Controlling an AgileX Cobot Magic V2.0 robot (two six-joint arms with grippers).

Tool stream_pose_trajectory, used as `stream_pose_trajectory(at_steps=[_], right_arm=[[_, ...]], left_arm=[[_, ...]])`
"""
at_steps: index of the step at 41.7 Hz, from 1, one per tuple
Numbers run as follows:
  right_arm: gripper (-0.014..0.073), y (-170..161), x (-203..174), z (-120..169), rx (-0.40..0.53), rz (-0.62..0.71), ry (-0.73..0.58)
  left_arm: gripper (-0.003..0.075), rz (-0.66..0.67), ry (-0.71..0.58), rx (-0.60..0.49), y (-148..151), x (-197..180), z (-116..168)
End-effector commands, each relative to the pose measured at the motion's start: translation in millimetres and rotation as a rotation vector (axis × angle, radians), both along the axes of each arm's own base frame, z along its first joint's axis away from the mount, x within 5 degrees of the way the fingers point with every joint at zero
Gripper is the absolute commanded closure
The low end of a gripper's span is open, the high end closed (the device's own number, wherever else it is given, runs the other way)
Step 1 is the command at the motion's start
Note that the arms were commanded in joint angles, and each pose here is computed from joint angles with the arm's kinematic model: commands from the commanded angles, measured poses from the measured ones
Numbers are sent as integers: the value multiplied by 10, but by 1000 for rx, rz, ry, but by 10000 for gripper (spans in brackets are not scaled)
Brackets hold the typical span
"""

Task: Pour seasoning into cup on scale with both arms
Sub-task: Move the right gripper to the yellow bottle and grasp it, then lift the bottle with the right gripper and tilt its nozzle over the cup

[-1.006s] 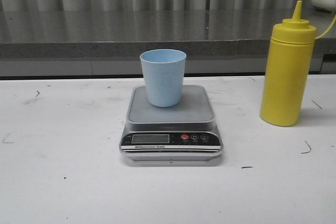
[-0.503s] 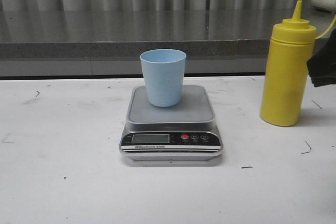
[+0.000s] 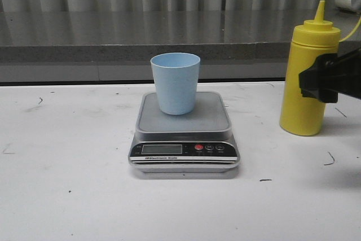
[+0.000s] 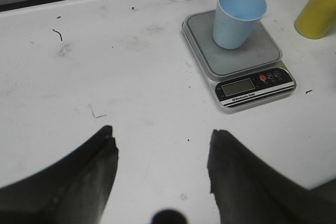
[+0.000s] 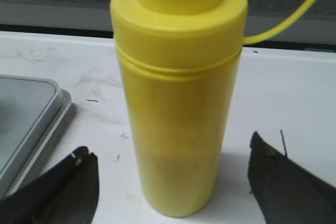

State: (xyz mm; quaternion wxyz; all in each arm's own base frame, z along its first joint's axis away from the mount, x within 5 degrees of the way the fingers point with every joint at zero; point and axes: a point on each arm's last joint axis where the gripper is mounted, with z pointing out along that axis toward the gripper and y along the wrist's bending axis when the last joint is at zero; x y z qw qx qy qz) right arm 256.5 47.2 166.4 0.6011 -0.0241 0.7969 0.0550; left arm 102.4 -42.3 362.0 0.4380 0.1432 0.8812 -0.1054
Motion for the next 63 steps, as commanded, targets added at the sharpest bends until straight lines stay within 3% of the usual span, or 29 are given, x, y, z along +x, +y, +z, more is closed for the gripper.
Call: stream_pose_trajectory(at_steps=[1,8,37,39,46,52,56,63], right_arm=[[-7,24,98,113,14,4,-187],[-7,34,176,-1,13,-2,-264],[1,69,851,-260,20,-62,-257],[32,72,860,-268,20,-62,-247],[281,83,863,-276,10,-49,-231],[301,105,847,-172,6,-20,-210],[301,115,813,-16,-53,9,-184],[301,118,725,322,-256,75,-159]], left_arm=[[334,7,-83,-48,-8,15,129],[334,7,-83,-48,-8,15,129],[334,7,-83,-48,-8,15,129],[334,7,-83,-48,-8,15,129],[334,7,-83,-48,-8,15,129],[334,7,-83,-48,-8,15,129],[334,7,-83,-48,-8,15,129],[334,7,-83,-48,-8,15,129]])
